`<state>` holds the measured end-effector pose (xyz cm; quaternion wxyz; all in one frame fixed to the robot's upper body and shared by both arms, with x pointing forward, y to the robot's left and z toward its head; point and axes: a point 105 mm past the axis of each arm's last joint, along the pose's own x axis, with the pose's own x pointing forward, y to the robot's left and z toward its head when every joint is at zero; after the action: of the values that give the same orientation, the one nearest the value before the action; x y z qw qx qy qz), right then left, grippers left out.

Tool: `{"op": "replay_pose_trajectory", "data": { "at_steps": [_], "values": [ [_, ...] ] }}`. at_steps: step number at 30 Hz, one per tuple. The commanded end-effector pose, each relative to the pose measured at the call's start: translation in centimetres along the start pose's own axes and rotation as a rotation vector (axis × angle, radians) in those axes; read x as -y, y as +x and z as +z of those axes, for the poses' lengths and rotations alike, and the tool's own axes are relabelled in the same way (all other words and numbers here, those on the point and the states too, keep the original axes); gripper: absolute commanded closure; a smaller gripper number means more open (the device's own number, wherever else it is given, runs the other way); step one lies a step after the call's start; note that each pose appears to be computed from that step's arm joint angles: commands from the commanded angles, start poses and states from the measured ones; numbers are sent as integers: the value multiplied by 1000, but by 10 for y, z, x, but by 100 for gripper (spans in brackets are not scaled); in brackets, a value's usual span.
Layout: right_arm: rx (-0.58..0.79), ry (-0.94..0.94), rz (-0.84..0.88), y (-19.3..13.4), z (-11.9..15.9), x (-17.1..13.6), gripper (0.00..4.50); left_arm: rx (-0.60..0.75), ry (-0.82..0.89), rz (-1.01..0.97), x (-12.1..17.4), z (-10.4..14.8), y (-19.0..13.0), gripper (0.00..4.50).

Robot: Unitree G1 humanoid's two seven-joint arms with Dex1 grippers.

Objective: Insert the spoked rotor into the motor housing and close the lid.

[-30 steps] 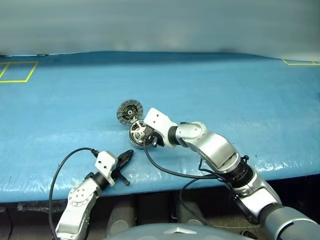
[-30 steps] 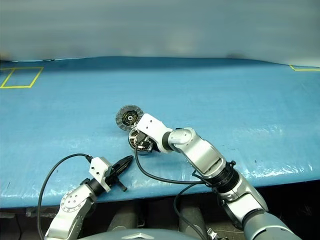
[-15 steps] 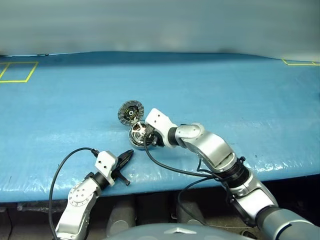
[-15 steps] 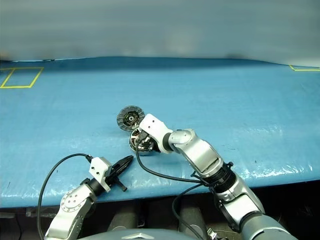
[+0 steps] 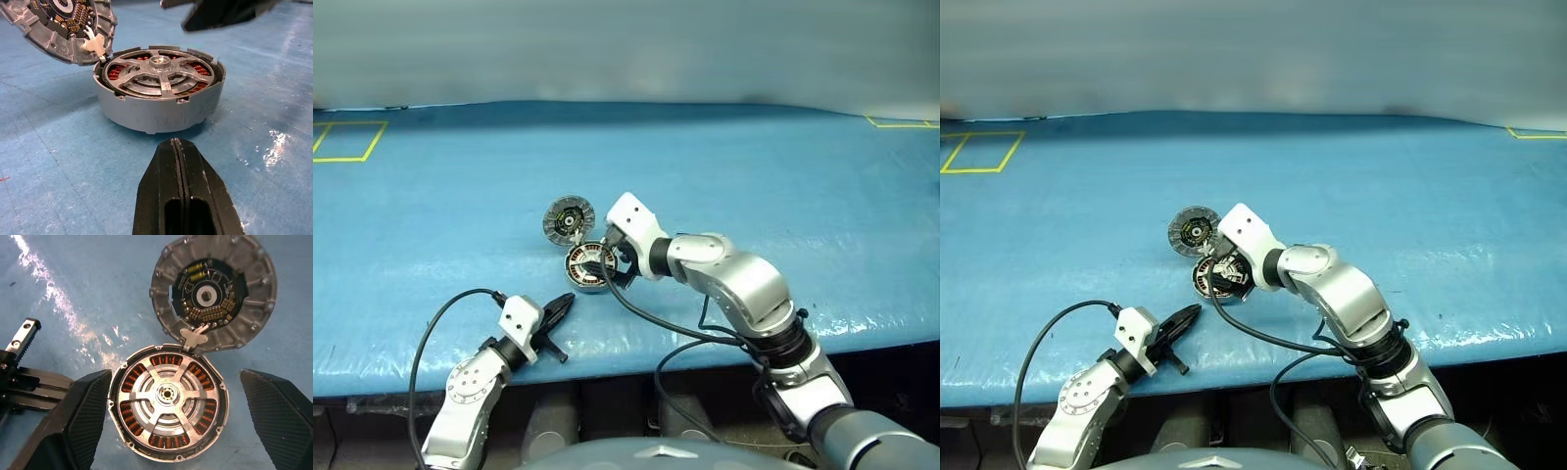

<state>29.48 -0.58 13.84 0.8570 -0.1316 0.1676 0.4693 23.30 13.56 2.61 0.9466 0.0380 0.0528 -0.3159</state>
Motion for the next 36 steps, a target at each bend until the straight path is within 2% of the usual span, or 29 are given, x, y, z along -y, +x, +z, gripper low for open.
{"op": "replay_pose_trajectory", "data": {
  "at_steps": [1, 5, 10, 12, 18, 26, 30, 33, 36],
  "values": [
    [130, 50, -49, -17, 13, 3, 97, 19, 39, 53, -14, 10, -4, 450],
    [251, 124, -88, -26, 6, 3, 224, 20, 51, 118, -30, 13, -9, 450],
    [300, 264, -163, -37, -29, -4, 396, 46, 36, 198, -59, 26, -11, 450],
    [294, 291, -177, -39, -42, -11, 449, 47, 44, 203, -68, 31, -9, 450],
    [305, 285, -224, -50, -65, -24, 449, 58, 53, 179, -94, 49, 2, 450],
    [316, 256, -300, -48, -80, -30, 449, 97, -84, 86, -125, 73, 18, 450],
    [343, 251, -292, -44, -77, -34, 449, 92, -135, 50, -140, 79, 29, 450],
    [360, 257, -290, -43, -79, -36, 449, 85, -180, 31, -146, 82, 43, 450],
    [357, 258, -296, -43, -84, -36, 449, 104, -161, -53, -133, 93, 58, 450]
  ]
}}
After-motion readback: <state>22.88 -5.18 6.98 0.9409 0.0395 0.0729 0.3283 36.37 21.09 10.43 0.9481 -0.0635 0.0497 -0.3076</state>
